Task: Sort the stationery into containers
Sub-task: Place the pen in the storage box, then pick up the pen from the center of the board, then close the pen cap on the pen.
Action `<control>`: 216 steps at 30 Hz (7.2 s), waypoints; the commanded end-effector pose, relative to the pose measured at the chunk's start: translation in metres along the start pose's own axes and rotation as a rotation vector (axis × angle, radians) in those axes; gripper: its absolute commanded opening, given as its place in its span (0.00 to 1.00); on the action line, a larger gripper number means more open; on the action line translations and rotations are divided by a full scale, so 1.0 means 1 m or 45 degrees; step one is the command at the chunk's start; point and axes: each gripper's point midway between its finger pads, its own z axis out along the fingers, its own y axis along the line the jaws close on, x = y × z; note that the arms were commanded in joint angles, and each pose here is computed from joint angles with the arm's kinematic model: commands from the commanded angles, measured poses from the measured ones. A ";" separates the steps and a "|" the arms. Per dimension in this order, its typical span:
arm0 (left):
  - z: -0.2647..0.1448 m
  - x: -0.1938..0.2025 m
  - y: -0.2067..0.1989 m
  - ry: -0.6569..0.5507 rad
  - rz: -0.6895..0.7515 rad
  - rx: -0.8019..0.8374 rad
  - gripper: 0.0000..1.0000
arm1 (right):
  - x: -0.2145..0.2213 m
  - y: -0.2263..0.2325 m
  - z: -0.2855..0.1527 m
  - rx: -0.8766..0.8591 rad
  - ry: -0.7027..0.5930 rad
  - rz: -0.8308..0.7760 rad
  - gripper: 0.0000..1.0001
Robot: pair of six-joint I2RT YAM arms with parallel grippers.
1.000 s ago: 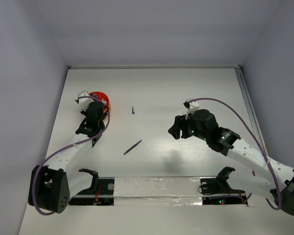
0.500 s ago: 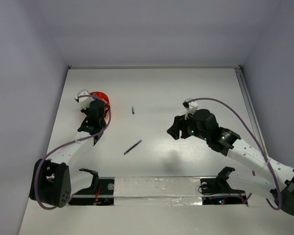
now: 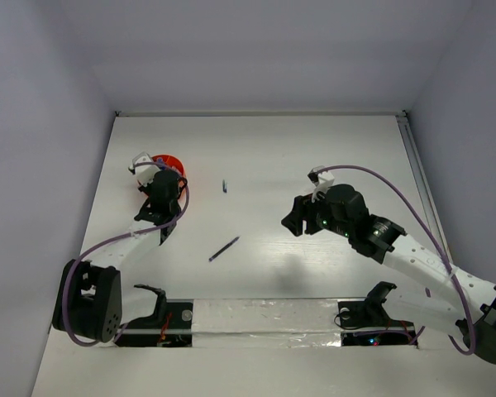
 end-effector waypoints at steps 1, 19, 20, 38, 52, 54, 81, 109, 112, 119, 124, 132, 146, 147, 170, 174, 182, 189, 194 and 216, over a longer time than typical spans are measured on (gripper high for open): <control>0.002 -0.008 0.000 -0.056 -0.053 -0.007 0.10 | -0.011 0.004 -0.002 -0.033 -0.059 -0.022 0.65; 0.002 -0.009 -0.002 -0.057 -0.078 0.006 0.40 | -0.010 0.005 -0.001 -0.039 -0.054 -0.022 0.65; 0.001 -0.010 -0.002 -0.059 -0.082 0.010 0.40 | -0.009 0.005 -0.001 -0.040 -0.052 -0.022 0.65; -0.114 -0.046 -0.087 -0.021 -0.197 0.736 0.43 | 0.027 0.039 0.032 -0.197 0.142 0.009 0.44; -0.200 -0.080 -0.111 0.032 -0.202 1.162 0.62 | 0.105 0.090 0.131 -0.164 0.431 0.033 0.76; -0.207 -0.086 -0.108 0.016 -0.195 1.178 0.63 | 0.120 0.089 0.143 -0.138 0.479 0.040 0.76; -0.238 -0.095 -0.093 -0.041 -0.206 1.307 0.68 | 0.141 0.050 0.205 0.405 0.566 -0.269 0.42; -0.237 0.022 -0.105 0.519 -0.160 1.463 0.97 | -0.042 0.047 0.112 0.122 -0.078 -0.017 0.00; -0.242 0.042 -0.114 0.609 -0.186 1.557 0.96 | -0.062 0.051 0.100 0.039 -0.156 0.039 0.00; -0.250 0.050 -0.132 0.645 -0.231 1.628 0.88 | -0.086 0.084 0.089 -0.170 -0.263 0.084 0.00; -0.253 0.047 -0.144 0.636 -0.254 1.670 0.79 | -0.089 0.093 0.087 -0.228 -0.277 0.121 0.00; -0.243 0.051 -0.158 0.635 -0.268 1.657 0.59 | -0.087 0.106 0.085 -0.331 -0.276 0.156 0.00; -0.247 0.052 -0.168 0.615 -0.288 1.695 0.27 | -0.080 0.107 0.088 -0.357 -0.267 0.191 0.00; -0.246 0.054 -0.168 0.625 -0.286 1.693 0.28 | -0.080 0.107 0.088 -0.357 -0.269 0.191 0.00; -0.242 0.044 -0.160 0.525 -0.231 1.643 0.00 | -0.084 0.078 0.069 -0.202 -0.380 0.216 0.03; -0.242 0.044 -0.158 0.505 -0.192 1.645 0.00 | -0.080 0.069 0.068 -0.137 -0.353 0.199 0.30; -0.233 0.058 -0.151 0.501 -0.089 1.604 0.00 | -0.091 0.046 0.042 -0.042 -0.384 0.200 0.65; -0.232 0.066 -0.146 0.498 -0.013 1.614 0.00 | -0.078 -0.037 0.035 0.302 -0.270 0.233 0.54; -0.230 0.072 -0.143 0.485 0.045 1.621 0.00 | -0.058 -0.109 0.043 0.529 -0.081 0.304 0.61; -0.238 0.073 -0.135 0.389 0.110 1.635 0.00 | -0.026 -0.219 0.113 0.844 0.080 0.526 0.62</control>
